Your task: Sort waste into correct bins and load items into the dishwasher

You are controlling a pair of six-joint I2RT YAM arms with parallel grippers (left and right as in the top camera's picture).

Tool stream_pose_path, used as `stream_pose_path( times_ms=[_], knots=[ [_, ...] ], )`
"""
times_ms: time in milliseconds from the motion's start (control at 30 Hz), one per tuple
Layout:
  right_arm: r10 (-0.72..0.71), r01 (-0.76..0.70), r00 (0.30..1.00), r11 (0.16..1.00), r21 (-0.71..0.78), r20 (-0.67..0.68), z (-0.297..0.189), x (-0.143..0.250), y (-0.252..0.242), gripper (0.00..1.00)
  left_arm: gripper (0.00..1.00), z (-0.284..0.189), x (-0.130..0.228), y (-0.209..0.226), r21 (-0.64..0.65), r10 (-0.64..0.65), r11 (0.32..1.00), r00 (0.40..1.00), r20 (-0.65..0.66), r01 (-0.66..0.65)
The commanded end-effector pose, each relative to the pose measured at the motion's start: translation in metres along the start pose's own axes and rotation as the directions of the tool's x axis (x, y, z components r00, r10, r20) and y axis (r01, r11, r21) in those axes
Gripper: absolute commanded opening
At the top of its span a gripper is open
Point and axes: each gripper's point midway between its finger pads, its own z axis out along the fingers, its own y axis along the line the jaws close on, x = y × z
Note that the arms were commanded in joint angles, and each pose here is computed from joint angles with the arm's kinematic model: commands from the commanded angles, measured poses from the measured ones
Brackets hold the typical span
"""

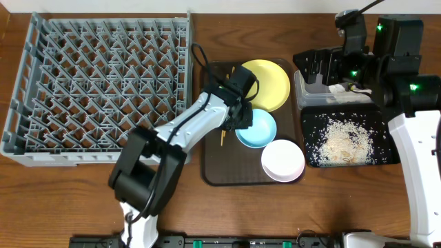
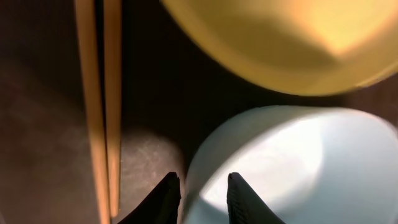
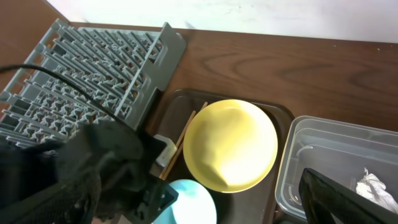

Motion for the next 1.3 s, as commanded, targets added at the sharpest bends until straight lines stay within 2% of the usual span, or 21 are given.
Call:
stream_pose_path(
  times_ms=[0, 200, 300, 333, 367, 533, 700, 833, 933, 967, 1000, 1067, 1167, 1267],
  knots=[
    [0.009, -0.009, 1.000, 1.000, 0.005, 0.010, -0.002, -0.004, -0.001, 0.99, 0.27, 0.020, 0.007, 0.002, 0.001, -0.052, 0.999, 0.997, -0.054, 0.052],
    [0.009, -0.009, 1.000, 1.000, 0.005, 0.009, -0.002, -0.004, -0.001, 0.99, 0.27, 0.020, 0.007, 0.001, 0.007, -0.051, 0.999, 0.997, -0.056, 0.052],
    [0.009, -0.009, 1.000, 1.000, 0.005, 0.010, -0.002, -0.004, -0.001, 0.99, 0.19, 0.020, 0.007, 0.000, 0.006, -0.061, 0.998, 0.997, -0.055, 0.061],
    [0.009, -0.009, 1.000, 1.000, 0.005, 0.010, -0.002, -0.004, -0.001, 0.99, 0.10, 0.020, 0.007, 0.000, 0.007, -0.061, 0.998, 0.997, -0.054, 0.061],
    [0.009, -0.009, 1.000, 1.000, 0.005, 0.009, -0.002, -0.004, -0.001, 0.99, 0.08, 0.020, 0.007, 0.000, 0.007, -0.060, 0.998, 0.997, -0.054, 0.061],
    [0.009, -0.009, 1.000, 1.000, 0.006, 0.010, -0.002, -0.004, -0.001, 0.99, 0.07, 0.015, 0.004, -0.002, 0.016, -0.055, 0.998, 0.998, -0.042, 0.056],
    [0.009, -0.009, 1.000, 1.000, 0.005, 0.010, -0.002, -0.004, -0.001, 0.99, 0.07, -0.021, -0.010, -0.008, 0.061, 0.001, 0.998, 0.999, 0.035, -0.003],
    [0.009, -0.009, 1.000, 1.000, 0.005, 0.009, -0.002, -0.004, -0.001, 0.99, 0.07, -0.076, -0.028, -0.009, 0.084, 0.054, 0.994, 0.985, 0.164, -0.068],
    [0.009, -0.009, 1.000, 1.000, 0.005, 0.009, -0.002, -0.004, -0.001, 0.99, 0.07, -0.125, -0.045, 0.011, -0.016, 0.074, 0.997, 0.946, 0.315, -0.073],
    [0.009, -0.009, 1.000, 1.000, 0.005, 0.010, -0.002, -0.004, -0.001, 0.99, 0.08, -0.147, -0.054, 0.026, -0.108, 0.103, 0.992, 0.913, 0.394, -0.066],
    [0.009, -0.009, 1.000, 1.000, 0.005, 0.010, -0.002, -0.004, -0.001, 0.99, 0.07, -0.155, -0.057, 0.033, -0.147, 0.117, 0.987, 0.900, 0.420, -0.060],
    [0.009, -0.009, 1.000, 1.000, 0.005, 0.009, -0.002, -0.004, -0.001, 0.99, 0.07, -0.185, -0.068, 0.059, -0.302, 0.166, 0.953, 0.846, 0.506, -0.007],
    [0.009, -0.009, 1.000, 1.000, 0.005, 0.009, -0.002, -0.004, -0.001, 0.99, 0.08, -0.228, -0.081, 0.104, -0.543, 0.255, 0.827, 0.768, 0.588, 0.141],
    [0.009, -0.009, 1.000, 1.000, 0.005, 0.009, -0.002, -0.004, -0.002, 0.99, 0.07, -0.266, -0.083, 0.144, -0.707, 0.327, 0.631, 0.717, 0.616, 0.320]
  ],
)
